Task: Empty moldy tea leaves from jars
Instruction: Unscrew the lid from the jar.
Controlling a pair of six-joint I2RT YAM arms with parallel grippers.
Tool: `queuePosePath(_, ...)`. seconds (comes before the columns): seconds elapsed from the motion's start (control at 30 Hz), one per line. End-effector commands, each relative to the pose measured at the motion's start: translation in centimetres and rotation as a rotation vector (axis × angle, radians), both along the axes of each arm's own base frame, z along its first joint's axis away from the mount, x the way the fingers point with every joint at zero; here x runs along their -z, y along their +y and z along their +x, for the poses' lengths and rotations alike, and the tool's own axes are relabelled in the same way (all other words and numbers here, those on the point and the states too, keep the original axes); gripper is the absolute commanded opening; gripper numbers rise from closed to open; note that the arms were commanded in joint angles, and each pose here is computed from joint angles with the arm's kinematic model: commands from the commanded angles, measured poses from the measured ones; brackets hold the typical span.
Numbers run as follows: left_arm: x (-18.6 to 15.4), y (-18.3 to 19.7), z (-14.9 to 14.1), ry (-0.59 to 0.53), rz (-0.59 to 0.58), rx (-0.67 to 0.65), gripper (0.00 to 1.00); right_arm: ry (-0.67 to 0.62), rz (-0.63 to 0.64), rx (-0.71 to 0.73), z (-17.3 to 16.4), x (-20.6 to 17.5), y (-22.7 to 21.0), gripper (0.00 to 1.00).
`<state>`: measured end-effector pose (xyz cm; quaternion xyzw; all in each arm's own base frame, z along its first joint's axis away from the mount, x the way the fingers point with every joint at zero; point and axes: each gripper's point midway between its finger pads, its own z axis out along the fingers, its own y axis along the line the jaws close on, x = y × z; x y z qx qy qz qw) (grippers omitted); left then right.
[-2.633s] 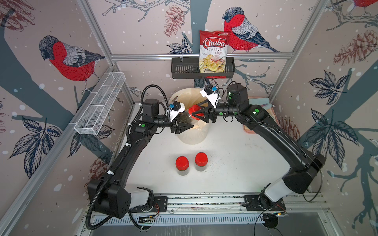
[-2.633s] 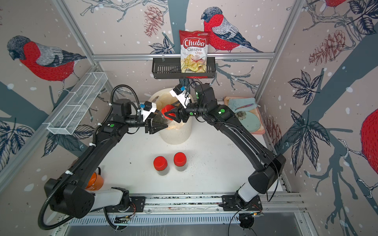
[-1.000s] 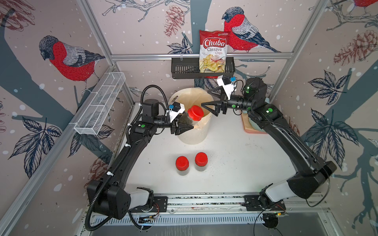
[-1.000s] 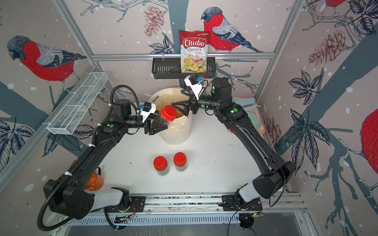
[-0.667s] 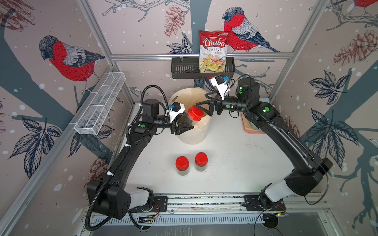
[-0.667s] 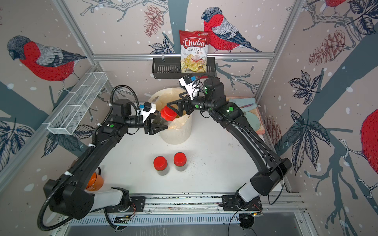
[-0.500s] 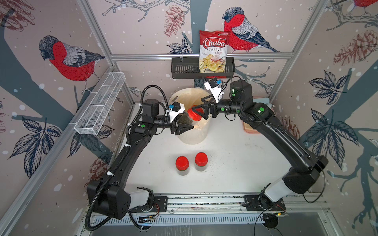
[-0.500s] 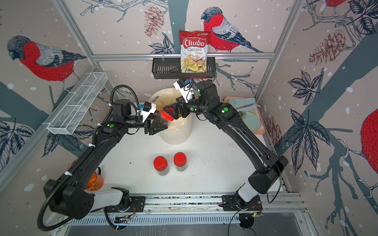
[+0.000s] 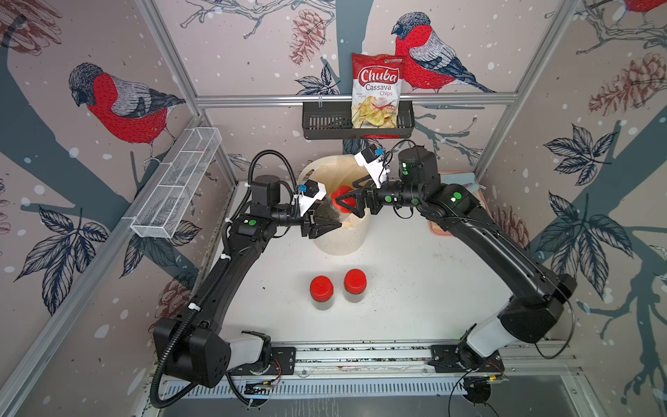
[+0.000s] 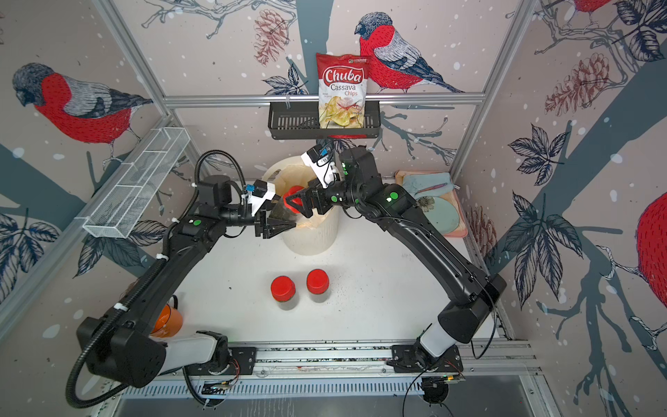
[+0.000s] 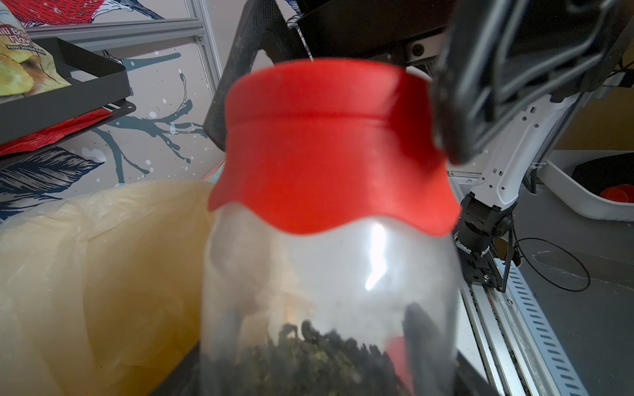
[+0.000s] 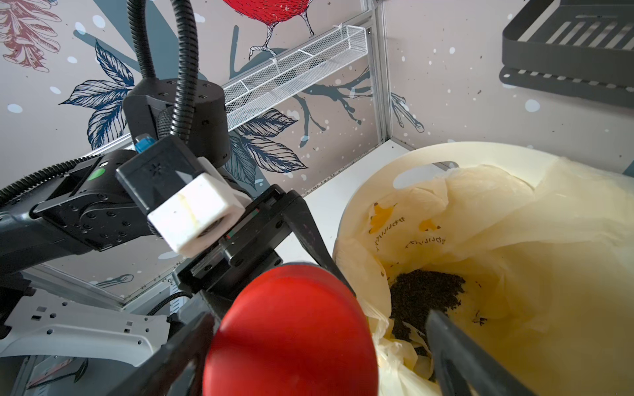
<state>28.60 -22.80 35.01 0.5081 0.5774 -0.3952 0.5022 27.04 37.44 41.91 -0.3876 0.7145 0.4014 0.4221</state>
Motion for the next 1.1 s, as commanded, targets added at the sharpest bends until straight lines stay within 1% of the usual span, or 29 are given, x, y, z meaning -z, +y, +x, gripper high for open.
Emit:
queuePosePath(0.0,-0.5,-0.1,-0.2,-0.032,-0.009,0.011,0.28,-0.021,0.003,-0.002,0.0,-0.2,0.0,0.95)
queuePosePath(0.1,-0.6,-0.1,-0.2,-0.035,-0.01,0.012,0.28,-0.019,0.001,-0.008,0.1,-0.1,0.1,0.9)
queuePosePath(0.27,-0.5,-0.1,-0.2,-0.032,-0.008,0.011,0.28,-0.022,-0.001,-0.021,0.0,0.1,0.3,0.74)
queuePosePath(0.5,-0.5,-0.1,-0.2,-0.033,-0.008,0.01,0.28,-0.046,-0.007,-0.051,-0.2,0.2,0.4,0.63)
queuePosePath(0.67,-0.5,-0.1,-0.2,-0.033,-0.008,0.011,0.28,-0.122,-0.033,-0.069,0.6,0.7,0.1,0.52)
queuePosePath(0.73,-0.5,-0.1,-0.3,-0.033,-0.009,0.014,0.28,-0.152,-0.032,-0.094,0.8,0.6,0.0,0.46)
queuePosePath(0.8,-0.5,-0.1,-0.3,-0.034,-0.008,0.012,0.28,-0.189,-0.023,-0.125,0.9,0.4,-0.1,0.43)
queuePosePath(0.87,-0.6,-0.1,-0.4,-0.038,-0.009,0.013,0.28,-0.218,-0.011,-0.161,0.8,0.2,-0.2,0.35)
queuePosePath(0.93,-0.6,-0.1,-0.5,-0.039,-0.008,0.013,0.28,-0.26,0.003,-0.192,0.7,-0.3,-0.3,0.21)
queuePosePath(0.97,-0.6,-0.1,-0.5,-0.038,-0.009,0.014,0.28,-0.291,0.004,-0.21,0.4,-0.5,-0.3,0.17)
queuePosePath(1.07,-0.6,-0.1,-0.5,-0.037,-0.009,0.015,0.28,-0.374,-0.001,-0.253,-0.1,-0.8,-0.4,0.15)
